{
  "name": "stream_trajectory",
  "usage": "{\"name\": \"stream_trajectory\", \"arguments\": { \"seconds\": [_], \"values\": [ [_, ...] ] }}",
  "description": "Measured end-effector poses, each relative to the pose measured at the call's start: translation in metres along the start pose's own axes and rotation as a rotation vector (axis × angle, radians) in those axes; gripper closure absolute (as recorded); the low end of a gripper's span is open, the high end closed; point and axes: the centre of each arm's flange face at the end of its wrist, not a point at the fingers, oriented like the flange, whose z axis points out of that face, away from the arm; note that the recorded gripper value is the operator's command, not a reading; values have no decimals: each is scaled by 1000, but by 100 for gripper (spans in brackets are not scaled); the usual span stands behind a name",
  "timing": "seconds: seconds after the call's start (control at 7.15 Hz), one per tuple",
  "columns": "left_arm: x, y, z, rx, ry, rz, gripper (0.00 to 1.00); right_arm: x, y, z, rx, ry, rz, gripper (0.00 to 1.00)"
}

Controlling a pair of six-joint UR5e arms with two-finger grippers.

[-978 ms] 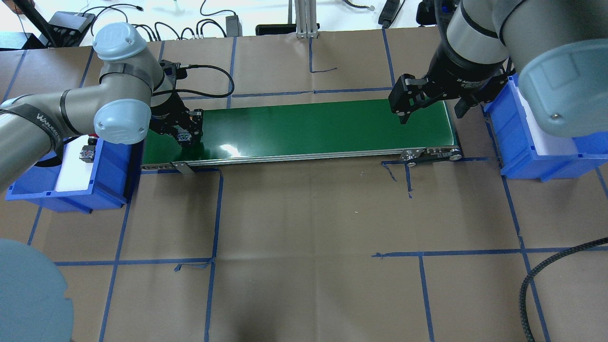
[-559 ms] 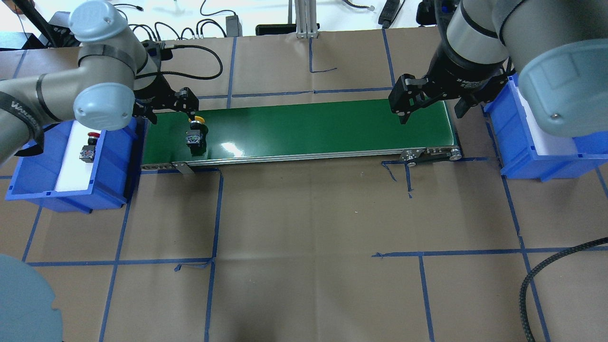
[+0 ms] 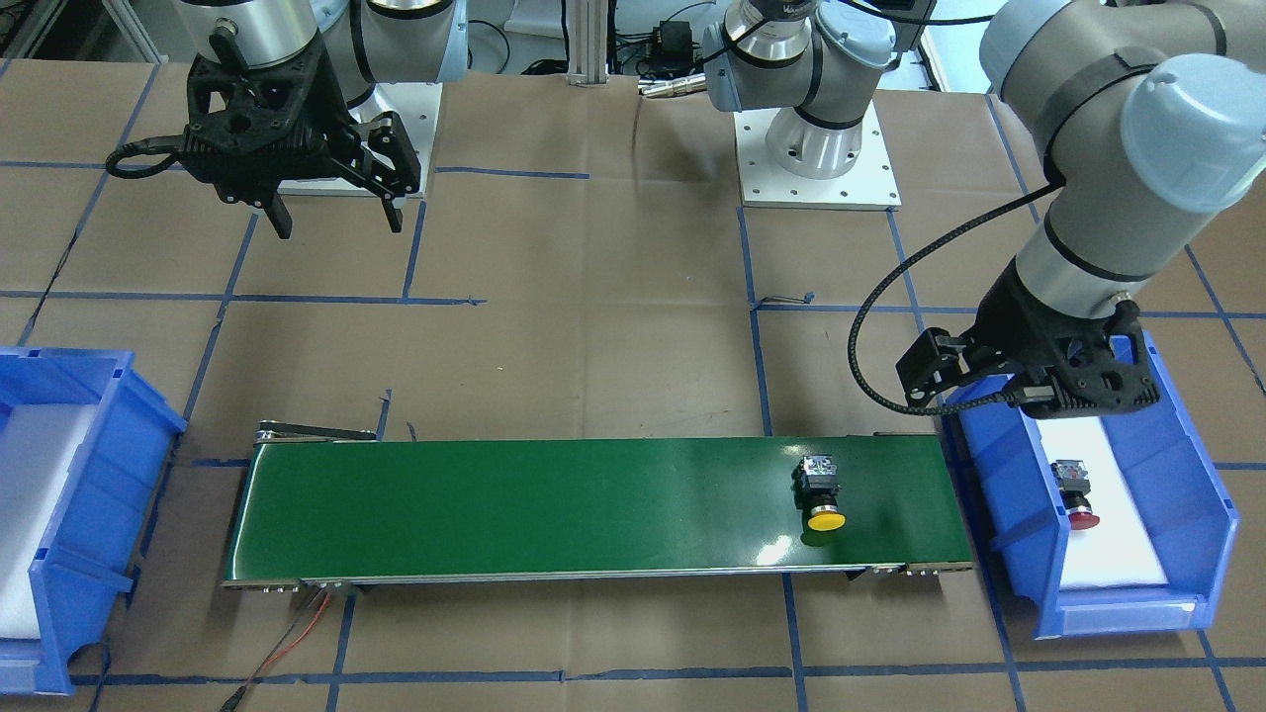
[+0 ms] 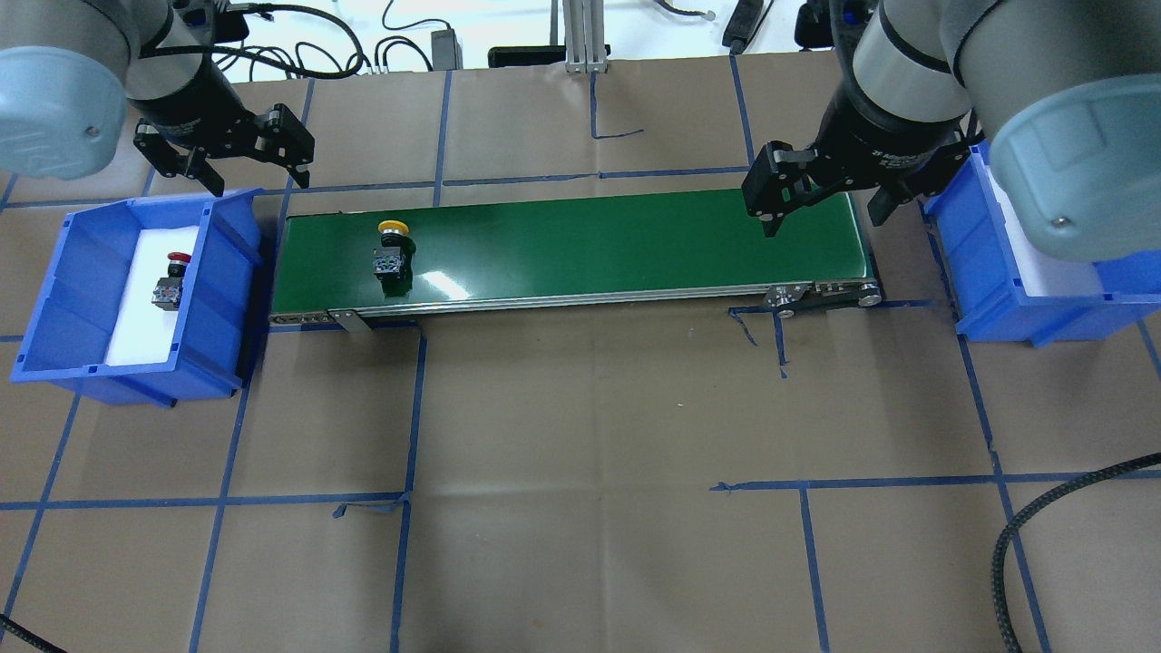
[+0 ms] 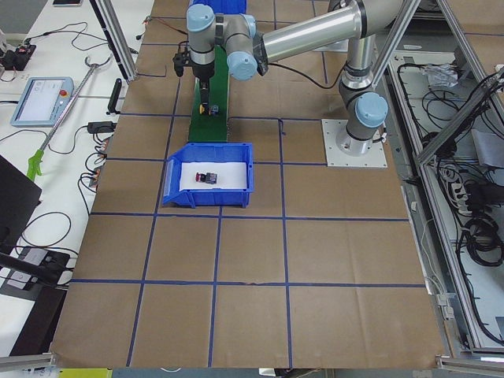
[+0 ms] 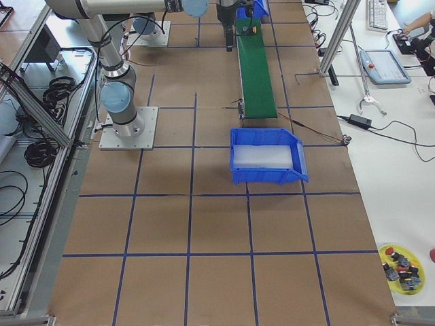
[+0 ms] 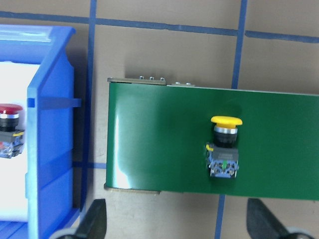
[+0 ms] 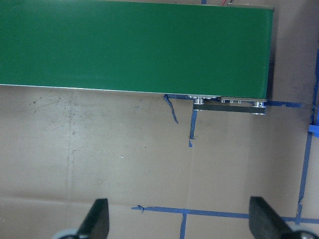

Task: Transport two buttons from left to right
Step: 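Open the left gripper and lift away from the yellow button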

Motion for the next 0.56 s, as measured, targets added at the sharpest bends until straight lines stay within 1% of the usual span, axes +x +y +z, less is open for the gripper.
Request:
{"name": "stream_trajectory", "arguments": {
  "seconds": [0.14,0.56],
  "values": [
    [-24,1,-4,-1,-7,-2,0,2,-1,0,0,1,4,0],
    [-129,1,4,-19,-17,-33,0,5,-1,-1,3,3,10,0]
  ]
}}
